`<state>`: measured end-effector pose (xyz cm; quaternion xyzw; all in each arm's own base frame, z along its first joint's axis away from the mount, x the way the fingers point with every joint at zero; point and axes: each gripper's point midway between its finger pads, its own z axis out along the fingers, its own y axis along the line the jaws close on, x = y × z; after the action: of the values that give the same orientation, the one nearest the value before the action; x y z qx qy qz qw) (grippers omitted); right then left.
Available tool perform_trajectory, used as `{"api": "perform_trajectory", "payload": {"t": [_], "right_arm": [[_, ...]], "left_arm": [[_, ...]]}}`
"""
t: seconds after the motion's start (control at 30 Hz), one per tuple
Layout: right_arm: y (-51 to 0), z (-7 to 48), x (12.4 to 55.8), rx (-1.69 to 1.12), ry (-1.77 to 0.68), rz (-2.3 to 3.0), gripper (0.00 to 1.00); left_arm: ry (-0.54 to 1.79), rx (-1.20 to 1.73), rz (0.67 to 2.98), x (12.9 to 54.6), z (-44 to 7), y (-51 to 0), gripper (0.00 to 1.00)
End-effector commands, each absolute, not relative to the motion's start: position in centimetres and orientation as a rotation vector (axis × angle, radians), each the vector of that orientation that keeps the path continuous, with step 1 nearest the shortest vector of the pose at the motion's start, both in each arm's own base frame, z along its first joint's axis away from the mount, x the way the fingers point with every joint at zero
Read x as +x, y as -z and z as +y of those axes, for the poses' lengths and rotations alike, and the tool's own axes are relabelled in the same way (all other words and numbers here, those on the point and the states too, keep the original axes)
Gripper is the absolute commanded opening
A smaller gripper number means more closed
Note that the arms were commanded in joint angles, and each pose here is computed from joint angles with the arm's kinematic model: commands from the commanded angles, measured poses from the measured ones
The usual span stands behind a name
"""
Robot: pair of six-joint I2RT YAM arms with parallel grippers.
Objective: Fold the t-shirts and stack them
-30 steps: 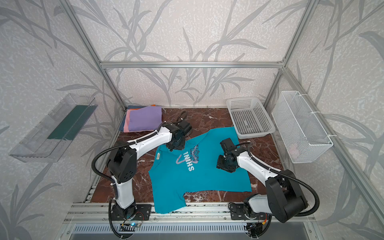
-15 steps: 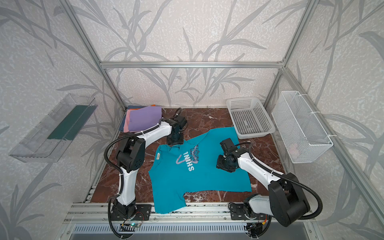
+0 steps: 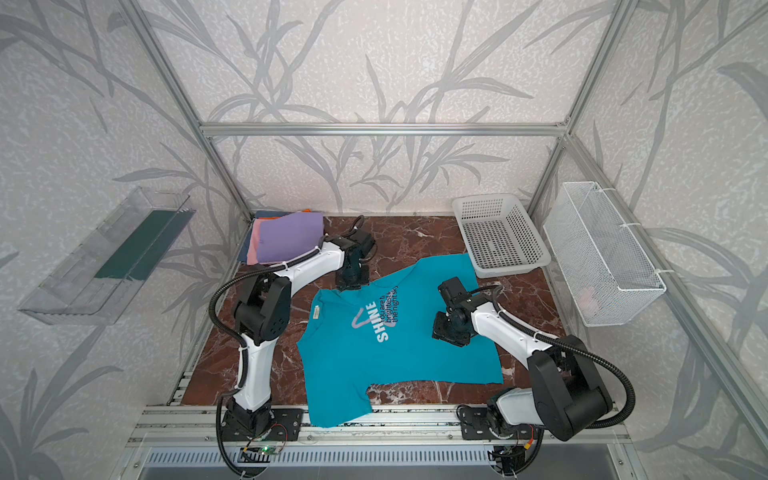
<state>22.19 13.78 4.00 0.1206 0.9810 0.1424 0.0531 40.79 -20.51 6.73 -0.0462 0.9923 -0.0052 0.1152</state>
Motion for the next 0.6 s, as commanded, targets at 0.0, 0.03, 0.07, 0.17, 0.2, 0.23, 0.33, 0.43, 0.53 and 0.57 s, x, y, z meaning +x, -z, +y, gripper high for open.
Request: {"api": "perform_trajectory", "payload": {"t": [0.0, 0.03, 0.07, 0.17, 0.2, 0.23, 0.33, 0.43, 0.53, 0.57], "right_arm": [[-4.7, 14.0, 22.7, 0.341, -0.431, 2.967, 0.49], [-4.7, 13.9, 22.7, 0.341, -0.428, 2.966, 0.49], [-4.7, 13.9, 22.8, 0.342, -0.428, 2.964, 0.49], [-4.6, 14.0, 22.7, 0.351, -0.433, 2.966, 0.49], [-4.7, 14.0, 22.8, 0.353, -0.438, 2.963, 0.49], [-4.6, 14.1, 22.8, 0.355, -0.438, 2.965, 0.49], [-4.7, 14.3, 23.0, 0.358, -0.452, 2.958, 0.49], [-4.7, 14.6, 23.2, 0.356, -0.467, 2.957, 0.49], [-4.9, 14.7, 23.4, 0.351, -0.470, 2.952, 0.49], [-4.9, 14.7, 23.4, 0.356, -0.467, 2.952, 0.49]], "left_arm": [[-0.097, -0.093, 2.789, 43.3, -18.7, -11.6, 0.00], [-0.116, -0.079, 2.761, 43.9, -18.5, -12.6, 0.00], [-0.147, -0.064, 2.730, 44.5, -18.2, -13.6, 0.00], [-0.270, -0.027, 2.645, 46.3, -17.1, -15.9, 0.00], [-0.337, -0.019, 2.609, 47.0, -16.4, -16.6, 0.00], [-0.398, -0.022, 2.579, 47.5, -15.8, -17.0, 0.00], [-0.641, -0.051, 2.431, 49.2, -13.4, -18.1, 0.12], [-0.856, -0.033, 2.313, 50.4, -12.0, -18.1, 0.38], [-0.990, 0.025, 2.303, 50.6, -11.5, -17.2, 0.95], [-1.005, 0.035, 2.317, 50.5, -11.5, -16.7, 0.96]]}}
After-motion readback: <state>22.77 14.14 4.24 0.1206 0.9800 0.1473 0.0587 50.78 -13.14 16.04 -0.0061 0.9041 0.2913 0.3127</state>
